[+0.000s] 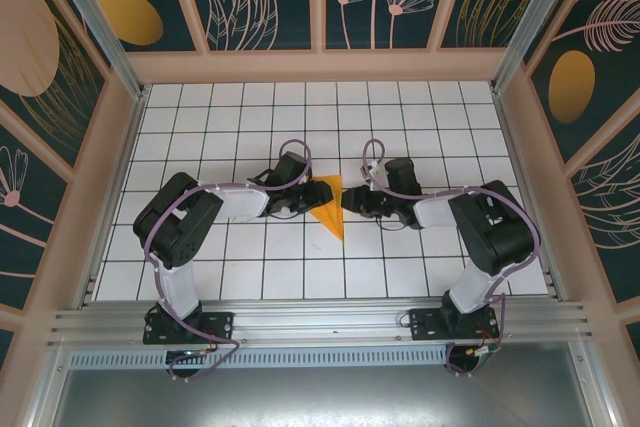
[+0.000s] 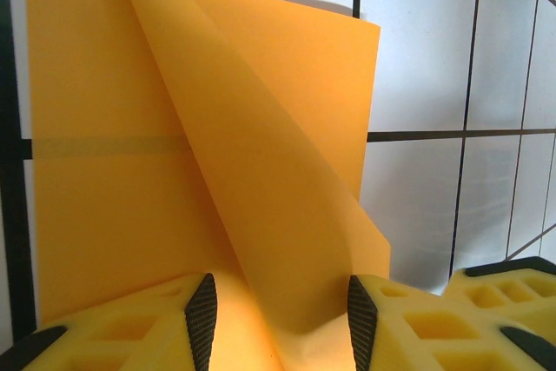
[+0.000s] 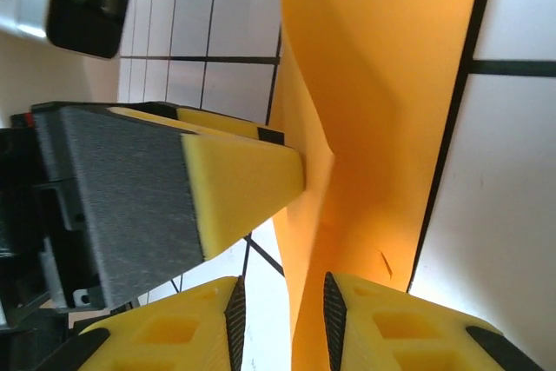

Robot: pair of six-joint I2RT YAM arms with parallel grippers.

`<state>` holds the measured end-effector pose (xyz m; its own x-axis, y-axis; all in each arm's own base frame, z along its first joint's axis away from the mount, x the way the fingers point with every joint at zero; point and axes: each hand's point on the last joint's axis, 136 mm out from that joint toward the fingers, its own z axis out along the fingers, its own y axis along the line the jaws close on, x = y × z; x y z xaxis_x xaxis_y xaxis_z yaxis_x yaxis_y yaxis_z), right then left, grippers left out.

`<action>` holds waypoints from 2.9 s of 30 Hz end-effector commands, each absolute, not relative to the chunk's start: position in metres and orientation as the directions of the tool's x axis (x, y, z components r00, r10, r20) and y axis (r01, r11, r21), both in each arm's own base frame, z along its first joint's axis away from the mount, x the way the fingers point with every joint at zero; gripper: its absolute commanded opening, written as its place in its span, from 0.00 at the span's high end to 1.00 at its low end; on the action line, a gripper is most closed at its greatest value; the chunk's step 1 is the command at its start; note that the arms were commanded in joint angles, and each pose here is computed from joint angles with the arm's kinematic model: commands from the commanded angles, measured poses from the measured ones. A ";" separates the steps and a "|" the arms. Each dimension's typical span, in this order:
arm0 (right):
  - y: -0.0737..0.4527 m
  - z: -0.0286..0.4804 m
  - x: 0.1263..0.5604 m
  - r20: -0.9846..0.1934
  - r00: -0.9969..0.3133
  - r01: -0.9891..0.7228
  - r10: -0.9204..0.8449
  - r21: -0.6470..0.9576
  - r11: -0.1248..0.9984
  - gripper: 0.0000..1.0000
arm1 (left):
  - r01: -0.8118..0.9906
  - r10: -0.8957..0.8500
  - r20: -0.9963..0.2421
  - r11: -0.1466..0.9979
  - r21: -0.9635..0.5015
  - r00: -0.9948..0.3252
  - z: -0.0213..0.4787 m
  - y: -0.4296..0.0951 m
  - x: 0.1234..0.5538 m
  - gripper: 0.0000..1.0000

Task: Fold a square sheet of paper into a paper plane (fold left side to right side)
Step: Fourth fold the wing at the center of the table.

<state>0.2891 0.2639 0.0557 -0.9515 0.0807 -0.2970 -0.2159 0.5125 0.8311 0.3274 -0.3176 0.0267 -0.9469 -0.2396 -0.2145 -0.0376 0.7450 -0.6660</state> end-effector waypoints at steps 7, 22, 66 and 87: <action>0.279 0.061 0.298 -0.278 -0.958 -0.218 0.068 0.863 0.456 0.69 | -0.057 -0.227 -0.207 0.793 -0.606 -0.952 0.008 -0.307 0.323 0.53; 0.280 0.044 0.299 -0.253 -0.966 -0.192 0.054 0.842 0.505 0.96 | -0.056 -0.226 -0.208 0.795 -0.604 -0.952 0.008 -0.306 0.323 0.53; 0.254 -0.013 0.282 -0.167 -0.986 -0.094 0.029 0.682 0.725 0.99 | -0.010 -0.242 -0.286 0.778 -0.628 -0.927 0.053 -0.306 0.331 0.51; 0.257 -0.012 0.282 -0.176 -0.984 -0.105 0.023 0.685 0.721 0.99 | 0.070 -0.205 -0.296 0.702 -0.708 -0.933 0.078 -0.341 0.349 0.62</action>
<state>0.3017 0.2626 0.0185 -0.9675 0.0528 -0.2474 -0.1540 0.6527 0.7418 0.3451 -0.3288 0.0673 -0.9332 -0.2235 -0.2814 0.0279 0.7357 -0.6768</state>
